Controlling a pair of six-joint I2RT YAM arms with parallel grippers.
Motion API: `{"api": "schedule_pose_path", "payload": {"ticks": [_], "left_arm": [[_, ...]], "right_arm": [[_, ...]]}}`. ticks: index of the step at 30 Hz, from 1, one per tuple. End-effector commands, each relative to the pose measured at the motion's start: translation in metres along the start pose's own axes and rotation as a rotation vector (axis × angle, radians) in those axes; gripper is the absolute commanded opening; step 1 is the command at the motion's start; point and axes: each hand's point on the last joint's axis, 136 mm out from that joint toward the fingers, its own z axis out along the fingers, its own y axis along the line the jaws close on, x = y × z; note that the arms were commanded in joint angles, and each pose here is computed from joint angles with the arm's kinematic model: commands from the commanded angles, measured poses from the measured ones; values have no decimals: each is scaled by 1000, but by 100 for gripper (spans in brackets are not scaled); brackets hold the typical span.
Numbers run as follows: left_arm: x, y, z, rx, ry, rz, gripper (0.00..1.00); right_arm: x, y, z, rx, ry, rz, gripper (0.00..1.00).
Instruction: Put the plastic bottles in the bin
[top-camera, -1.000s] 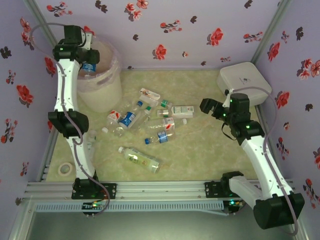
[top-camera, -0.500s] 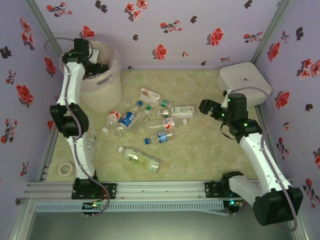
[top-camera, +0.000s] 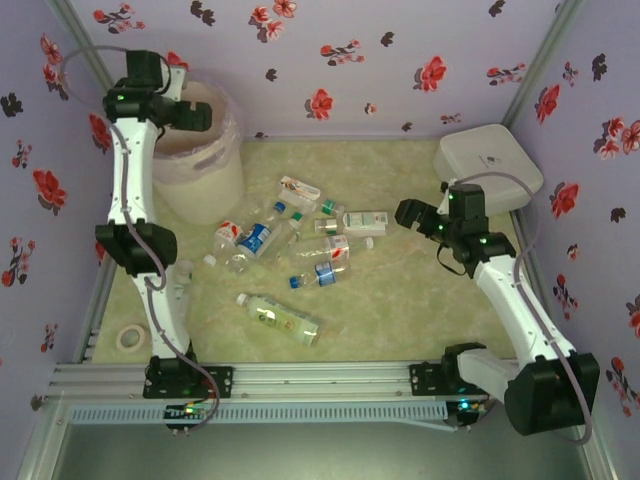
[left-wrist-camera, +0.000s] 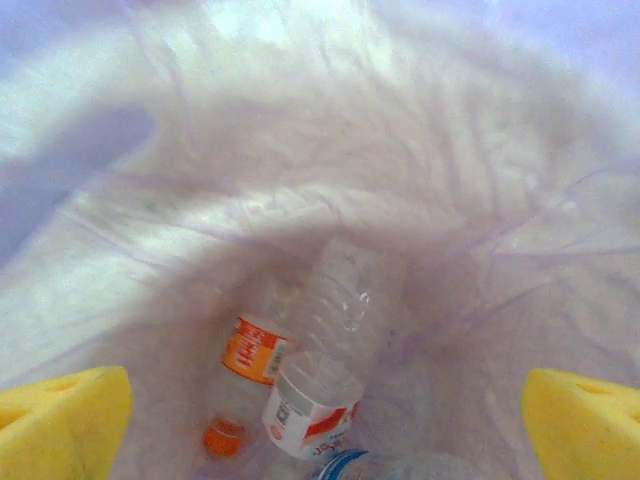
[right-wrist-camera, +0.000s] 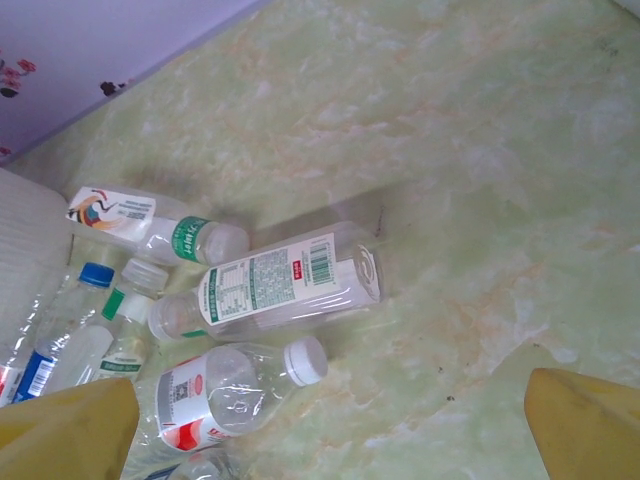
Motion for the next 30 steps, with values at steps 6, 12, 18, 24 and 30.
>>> {"api": "schedule_pose_path", "payload": {"ticks": [6, 12, 18, 24, 30], "left_arm": [[26, 22, -171, -205, -81, -91, 100], [163, 11, -177, -232, 154, -294, 100], [276, -13, -152, -195, 378, -439, 100], [336, -23, -97, -177, 525, -559, 100], [371, -30, -56, -191, 619, -668, 100]], "right_arm": [[-29, 4, 17, 14, -33, 11, 100], [-46, 2, 35, 7, -46, 93, 100], [-63, -4, 40, 30, -80, 97, 99], [-59, -12, 54, 33, -60, 150, 99], [-58, -23, 59, 74, -57, 155, 99]]}}
